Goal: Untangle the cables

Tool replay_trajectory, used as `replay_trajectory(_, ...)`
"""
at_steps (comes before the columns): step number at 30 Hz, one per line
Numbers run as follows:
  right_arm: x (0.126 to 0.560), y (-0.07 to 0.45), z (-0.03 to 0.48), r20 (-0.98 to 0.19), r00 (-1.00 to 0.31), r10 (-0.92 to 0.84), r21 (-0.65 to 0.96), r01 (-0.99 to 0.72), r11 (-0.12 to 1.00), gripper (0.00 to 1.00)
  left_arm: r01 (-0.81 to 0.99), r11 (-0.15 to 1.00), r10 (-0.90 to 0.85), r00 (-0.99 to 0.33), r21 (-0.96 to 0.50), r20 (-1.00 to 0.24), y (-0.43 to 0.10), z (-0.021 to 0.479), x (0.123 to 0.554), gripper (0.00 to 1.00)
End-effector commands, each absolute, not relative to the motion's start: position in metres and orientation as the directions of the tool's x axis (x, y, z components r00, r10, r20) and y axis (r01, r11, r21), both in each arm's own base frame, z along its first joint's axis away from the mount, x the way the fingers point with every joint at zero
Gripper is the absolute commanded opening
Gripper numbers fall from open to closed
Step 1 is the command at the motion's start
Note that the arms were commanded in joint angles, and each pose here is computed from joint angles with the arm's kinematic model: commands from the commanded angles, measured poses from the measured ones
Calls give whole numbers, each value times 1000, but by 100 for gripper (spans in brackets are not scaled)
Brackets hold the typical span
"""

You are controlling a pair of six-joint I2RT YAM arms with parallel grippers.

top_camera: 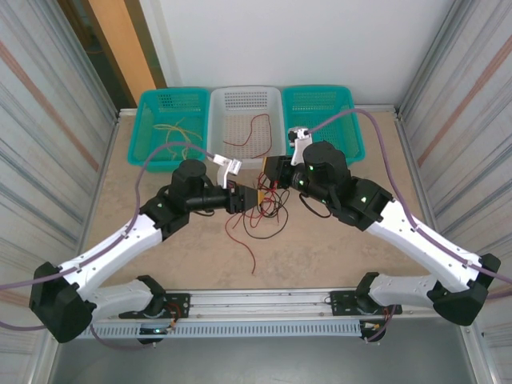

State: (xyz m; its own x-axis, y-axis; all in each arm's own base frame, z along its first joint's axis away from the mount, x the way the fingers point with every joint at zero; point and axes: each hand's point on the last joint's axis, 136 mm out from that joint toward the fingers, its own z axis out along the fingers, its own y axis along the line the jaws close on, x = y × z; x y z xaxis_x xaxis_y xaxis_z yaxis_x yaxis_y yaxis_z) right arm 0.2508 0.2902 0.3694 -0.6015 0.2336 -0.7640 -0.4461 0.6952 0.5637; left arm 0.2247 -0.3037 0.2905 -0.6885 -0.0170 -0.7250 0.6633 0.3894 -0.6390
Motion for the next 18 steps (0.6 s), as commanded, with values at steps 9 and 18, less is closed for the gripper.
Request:
replay_trajectory(9,249,307,380,-756,-615,225,594,-498,632,0,740,447,-54,-538,-502,-841,-295,338,239,40)
replay_trajectory(18,250,304,377,-755,-614,232,591,-483,646,9,734,457,-61,-538,-503,-841,-297,337,248,2)
